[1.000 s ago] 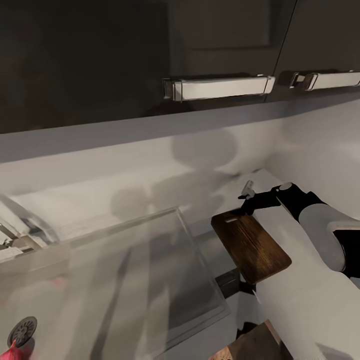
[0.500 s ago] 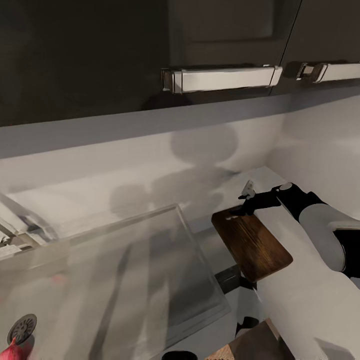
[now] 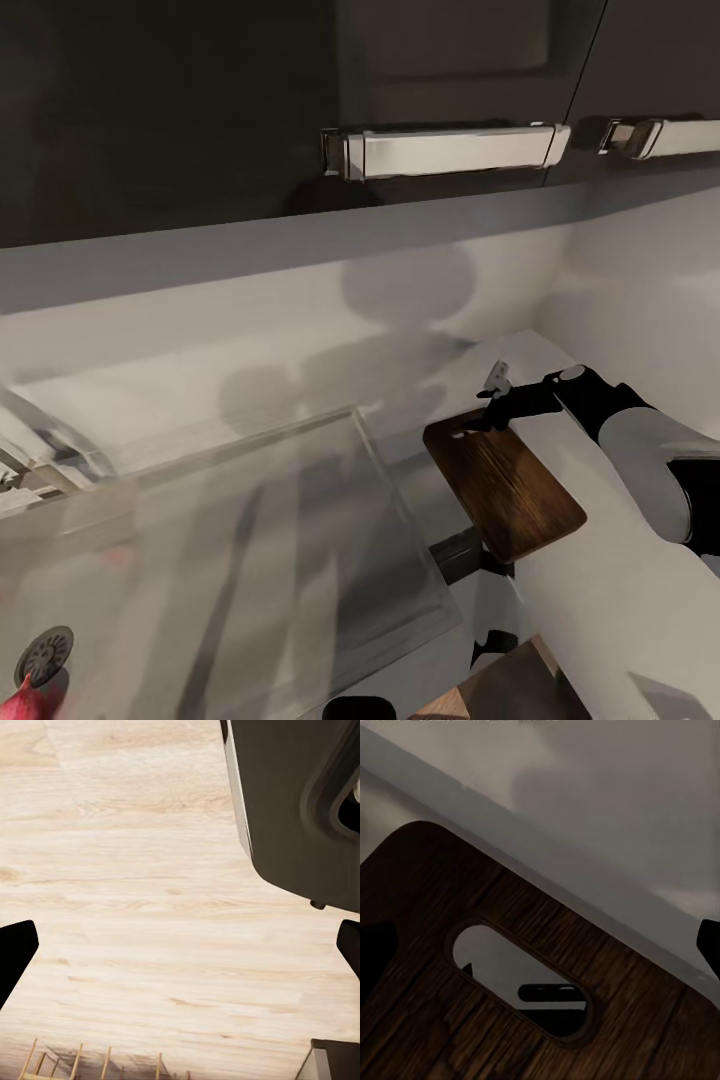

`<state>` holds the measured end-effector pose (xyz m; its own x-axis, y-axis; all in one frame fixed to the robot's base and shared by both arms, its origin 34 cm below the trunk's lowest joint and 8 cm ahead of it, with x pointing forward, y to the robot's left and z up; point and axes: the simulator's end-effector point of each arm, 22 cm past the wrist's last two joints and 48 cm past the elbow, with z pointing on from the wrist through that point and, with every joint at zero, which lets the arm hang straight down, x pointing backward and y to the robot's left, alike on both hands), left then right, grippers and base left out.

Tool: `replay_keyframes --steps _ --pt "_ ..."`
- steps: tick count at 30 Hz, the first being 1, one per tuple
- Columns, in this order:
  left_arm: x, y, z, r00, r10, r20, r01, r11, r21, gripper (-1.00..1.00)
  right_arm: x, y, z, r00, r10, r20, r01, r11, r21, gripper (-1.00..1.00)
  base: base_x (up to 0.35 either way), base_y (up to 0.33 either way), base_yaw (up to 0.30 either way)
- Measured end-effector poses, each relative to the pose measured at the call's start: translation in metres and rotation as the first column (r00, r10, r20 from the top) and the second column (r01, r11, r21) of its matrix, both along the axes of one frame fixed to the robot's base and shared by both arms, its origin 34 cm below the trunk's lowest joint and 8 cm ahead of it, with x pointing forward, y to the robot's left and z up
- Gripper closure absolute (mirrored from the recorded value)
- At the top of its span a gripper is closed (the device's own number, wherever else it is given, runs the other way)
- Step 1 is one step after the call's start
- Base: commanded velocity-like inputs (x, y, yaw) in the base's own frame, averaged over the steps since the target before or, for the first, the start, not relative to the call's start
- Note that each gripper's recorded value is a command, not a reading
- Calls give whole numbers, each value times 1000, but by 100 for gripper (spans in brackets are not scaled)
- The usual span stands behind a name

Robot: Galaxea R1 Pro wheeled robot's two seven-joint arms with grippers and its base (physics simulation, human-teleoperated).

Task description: In the kitchen, take the Vidalia onion out of the sink, dice it on the chopping board with the paring knife, put the diced onion into the bowl on the countertop, then place both the paring knife and the chopping board into the sink.

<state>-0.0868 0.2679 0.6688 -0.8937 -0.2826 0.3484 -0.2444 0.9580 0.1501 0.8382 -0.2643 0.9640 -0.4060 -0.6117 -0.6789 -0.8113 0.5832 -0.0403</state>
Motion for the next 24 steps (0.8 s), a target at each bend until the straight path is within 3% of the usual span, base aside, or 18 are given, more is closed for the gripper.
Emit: replay_keyframes --steps 24 --pt "0 -1 0 1000 1 0 -1 1000 -1 -100 0 0 0 1000 0 0 0 1000 0 -100 2 -3 0"
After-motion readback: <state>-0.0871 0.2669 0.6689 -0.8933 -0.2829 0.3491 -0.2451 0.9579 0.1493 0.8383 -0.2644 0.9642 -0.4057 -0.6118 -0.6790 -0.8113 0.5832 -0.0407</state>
